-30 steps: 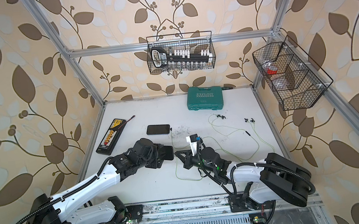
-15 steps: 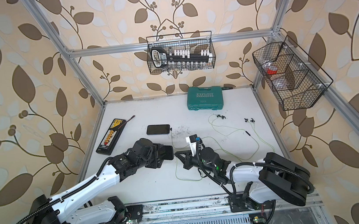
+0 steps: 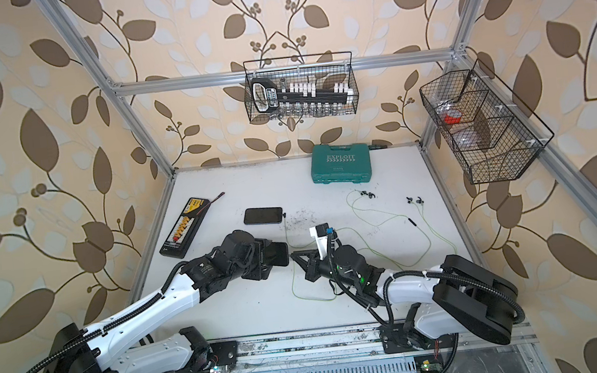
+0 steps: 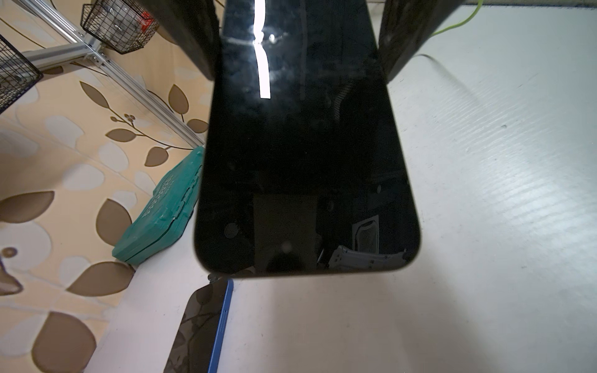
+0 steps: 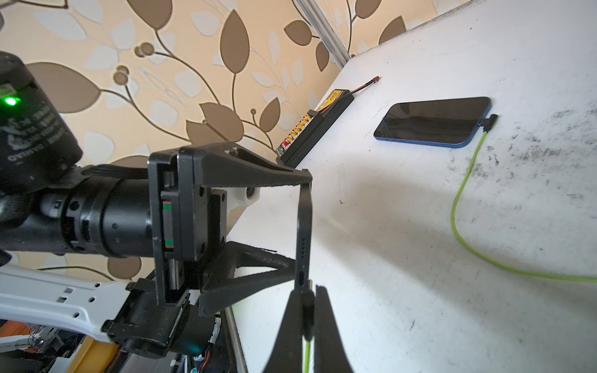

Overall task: Plug wired earphones into phones
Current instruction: Insert the wired earphone into the phone.

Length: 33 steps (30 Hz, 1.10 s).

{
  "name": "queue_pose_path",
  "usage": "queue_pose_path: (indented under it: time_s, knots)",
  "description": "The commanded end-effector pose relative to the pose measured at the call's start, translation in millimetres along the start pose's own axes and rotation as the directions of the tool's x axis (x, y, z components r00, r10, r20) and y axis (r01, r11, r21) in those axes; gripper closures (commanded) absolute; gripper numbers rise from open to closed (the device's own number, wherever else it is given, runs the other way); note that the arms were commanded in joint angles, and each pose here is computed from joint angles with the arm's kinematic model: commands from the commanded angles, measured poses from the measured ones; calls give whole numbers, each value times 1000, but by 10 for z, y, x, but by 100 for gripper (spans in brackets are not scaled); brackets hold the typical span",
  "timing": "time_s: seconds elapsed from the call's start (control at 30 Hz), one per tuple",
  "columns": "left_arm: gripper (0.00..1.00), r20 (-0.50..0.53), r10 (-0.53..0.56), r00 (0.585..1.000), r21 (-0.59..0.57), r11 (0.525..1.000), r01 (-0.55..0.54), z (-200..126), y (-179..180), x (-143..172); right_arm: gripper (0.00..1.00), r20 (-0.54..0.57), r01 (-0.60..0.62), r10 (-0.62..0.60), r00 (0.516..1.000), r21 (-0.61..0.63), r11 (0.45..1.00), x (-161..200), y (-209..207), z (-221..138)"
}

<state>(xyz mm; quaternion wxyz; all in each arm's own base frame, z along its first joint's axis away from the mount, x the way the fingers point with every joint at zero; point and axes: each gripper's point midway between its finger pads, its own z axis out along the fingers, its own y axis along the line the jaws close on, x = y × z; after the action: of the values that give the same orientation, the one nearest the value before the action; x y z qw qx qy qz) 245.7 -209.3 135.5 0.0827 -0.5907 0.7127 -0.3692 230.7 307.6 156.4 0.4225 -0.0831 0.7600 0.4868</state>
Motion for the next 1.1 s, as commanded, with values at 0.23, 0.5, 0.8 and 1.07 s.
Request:
queue_pose_path:
  time_s: [0.23, 0.5, 0.8, 1.07]
  knots:
    - [36, -21, -13, 1000, 33, 999, 14, -11, -81, 66, 100, 36, 17, -16, 999, -35, 999, -89, 116, -26]
    - [36, -29, -7, 1000, 37, 999, 8, -27, -97, 83, 100, 15, 15, -15, 1000, -18, 1000, -45, 79, 25]
    - [36, -41, 2, 999, 29, 1000, -1, -15, -107, 122, 100, 16, 15, -15, 1000, -16, 1000, -48, 75, 36]
    - [36, -44, 7, 999, 25, 1000, -6, -3, -116, 140, 100, 20, 21, -21, 1000, -13, 1000, -60, 76, 31]
